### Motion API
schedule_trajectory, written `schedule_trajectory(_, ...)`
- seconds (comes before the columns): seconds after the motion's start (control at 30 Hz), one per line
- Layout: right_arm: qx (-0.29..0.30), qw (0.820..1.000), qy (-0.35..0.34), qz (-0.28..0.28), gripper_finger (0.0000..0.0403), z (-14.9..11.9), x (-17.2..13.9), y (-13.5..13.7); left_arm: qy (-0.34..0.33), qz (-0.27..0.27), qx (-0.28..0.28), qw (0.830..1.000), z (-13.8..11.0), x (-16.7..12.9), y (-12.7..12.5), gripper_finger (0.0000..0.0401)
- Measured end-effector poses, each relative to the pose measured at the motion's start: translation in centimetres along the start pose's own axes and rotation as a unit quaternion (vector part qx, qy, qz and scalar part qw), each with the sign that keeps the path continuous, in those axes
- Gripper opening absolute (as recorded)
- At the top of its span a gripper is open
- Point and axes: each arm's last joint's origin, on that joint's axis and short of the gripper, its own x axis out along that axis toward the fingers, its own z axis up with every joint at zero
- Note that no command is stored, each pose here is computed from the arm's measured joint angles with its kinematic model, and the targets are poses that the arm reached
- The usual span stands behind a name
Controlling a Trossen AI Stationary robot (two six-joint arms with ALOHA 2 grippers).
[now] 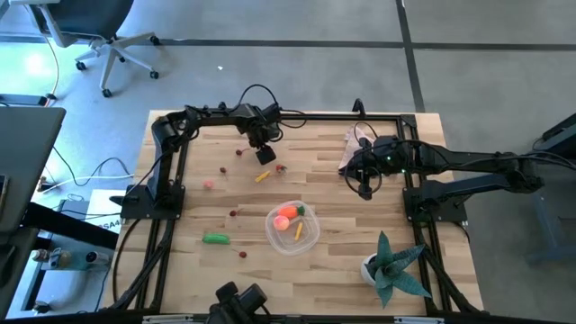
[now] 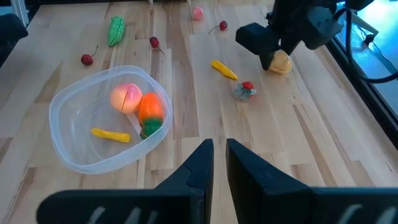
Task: Pick and placing Produce into tupperware
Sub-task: Put the potato into the transparent bin
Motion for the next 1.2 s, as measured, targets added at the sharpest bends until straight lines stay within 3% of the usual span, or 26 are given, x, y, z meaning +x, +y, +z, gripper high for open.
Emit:
schedule_trajectory(0.87, 0.0, 1.0, 0.0, 0.0, 0.0032, 0.0, 0.0, 0.0, -0.014, -0.006, 0.009, 1.0, 0.28, 0.17, 0.0, 0.0229)
schedule_trajectory(1.2, 0.0, 1.0, 0.0, 0.0, 0.0032, 0.0, 0.0, 0.01, -0.014, -0.006, 0.006, 1.0, 0.29, 0.17, 0.0, 0.0197)
